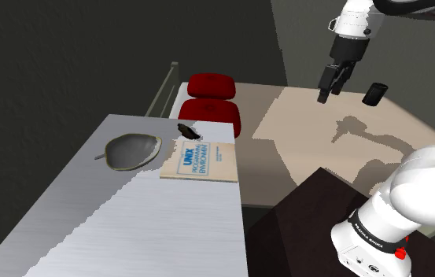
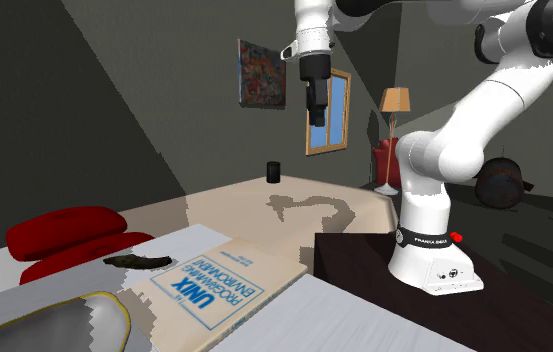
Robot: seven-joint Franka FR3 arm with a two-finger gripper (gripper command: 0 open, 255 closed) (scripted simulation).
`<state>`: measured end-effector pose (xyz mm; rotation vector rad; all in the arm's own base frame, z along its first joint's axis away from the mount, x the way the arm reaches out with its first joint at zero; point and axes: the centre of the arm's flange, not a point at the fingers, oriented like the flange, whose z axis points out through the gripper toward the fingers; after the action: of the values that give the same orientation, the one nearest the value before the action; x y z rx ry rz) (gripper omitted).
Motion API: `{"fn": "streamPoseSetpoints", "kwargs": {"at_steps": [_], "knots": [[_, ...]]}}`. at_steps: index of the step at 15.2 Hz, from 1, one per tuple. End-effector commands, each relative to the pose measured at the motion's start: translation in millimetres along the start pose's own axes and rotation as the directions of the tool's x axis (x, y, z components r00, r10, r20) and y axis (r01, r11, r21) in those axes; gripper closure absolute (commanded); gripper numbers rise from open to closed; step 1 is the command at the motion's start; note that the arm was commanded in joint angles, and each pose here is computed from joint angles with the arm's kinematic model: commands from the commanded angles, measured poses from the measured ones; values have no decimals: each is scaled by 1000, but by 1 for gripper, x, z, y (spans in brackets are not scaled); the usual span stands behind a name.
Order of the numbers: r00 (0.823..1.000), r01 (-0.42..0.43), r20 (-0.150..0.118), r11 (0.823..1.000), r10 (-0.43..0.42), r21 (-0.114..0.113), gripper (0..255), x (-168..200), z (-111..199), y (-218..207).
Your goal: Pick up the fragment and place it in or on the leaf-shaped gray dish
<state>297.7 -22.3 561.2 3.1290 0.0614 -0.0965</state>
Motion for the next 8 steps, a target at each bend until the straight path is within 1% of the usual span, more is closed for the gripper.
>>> {"fn": "streamPoseSetpoints", "kwargs": {"at_steps": [1,8], "knots": [[1000,0,0,1000,0,0,0,0,0,0],[1000,-7,-18,1000,8,27,0,65,37,-47]]}}
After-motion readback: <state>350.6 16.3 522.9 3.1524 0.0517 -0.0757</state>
